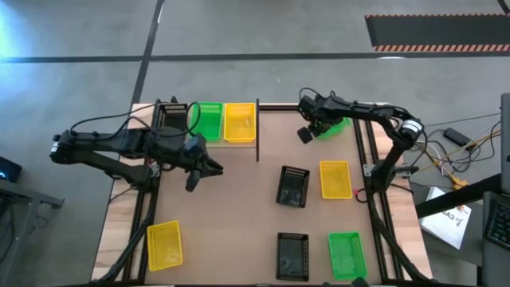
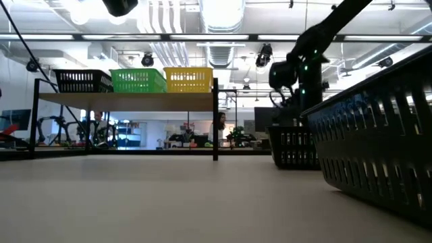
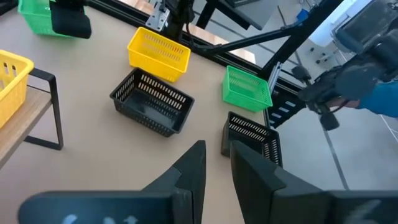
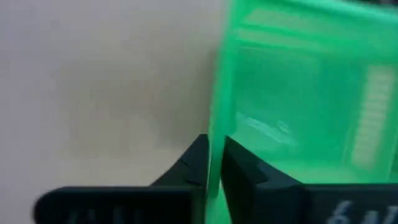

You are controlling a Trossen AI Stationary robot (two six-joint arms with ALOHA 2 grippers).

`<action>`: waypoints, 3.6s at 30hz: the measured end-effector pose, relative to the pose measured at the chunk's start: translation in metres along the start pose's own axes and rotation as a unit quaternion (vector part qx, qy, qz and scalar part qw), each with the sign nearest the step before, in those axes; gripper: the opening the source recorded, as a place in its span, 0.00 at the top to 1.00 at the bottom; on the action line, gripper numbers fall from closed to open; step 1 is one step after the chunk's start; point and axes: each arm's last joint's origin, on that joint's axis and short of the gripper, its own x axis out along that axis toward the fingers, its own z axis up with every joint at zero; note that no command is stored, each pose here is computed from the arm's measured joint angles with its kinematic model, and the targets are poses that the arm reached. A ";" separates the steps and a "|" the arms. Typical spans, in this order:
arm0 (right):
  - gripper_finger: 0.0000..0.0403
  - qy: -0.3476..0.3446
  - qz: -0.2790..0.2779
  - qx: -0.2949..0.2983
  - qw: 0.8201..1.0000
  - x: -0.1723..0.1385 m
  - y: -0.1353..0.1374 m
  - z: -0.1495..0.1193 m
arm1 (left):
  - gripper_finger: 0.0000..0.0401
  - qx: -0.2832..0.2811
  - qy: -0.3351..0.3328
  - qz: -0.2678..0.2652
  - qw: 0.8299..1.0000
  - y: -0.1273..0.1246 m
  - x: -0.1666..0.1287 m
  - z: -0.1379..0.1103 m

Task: Stack baskets on shelf by color
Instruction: Stack the top green bin on top of the other green bin on the shelf

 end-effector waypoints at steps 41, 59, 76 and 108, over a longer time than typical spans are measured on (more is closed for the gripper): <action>0.98 -0.262 0.290 -0.495 0.776 -0.239 0.335 -0.192 | 0.84 0.306 0.032 -0.236 0.922 -0.022 -0.035 -0.016; 0.98 -0.285 0.266 -0.572 0.722 -0.226 0.343 -0.183 | 0.50 0.363 0.190 -0.199 0.890 -0.032 0.037 -0.044; 0.98 -0.279 0.246 -0.588 0.719 -0.223 0.340 -0.182 | 0.53 0.379 0.145 -0.214 0.889 -0.040 0.027 -0.031; 0.98 -0.274 0.255 -0.586 0.719 -0.220 0.341 -0.177 | 0.97 0.350 0.251 -0.243 0.869 -0.037 0.069 -0.055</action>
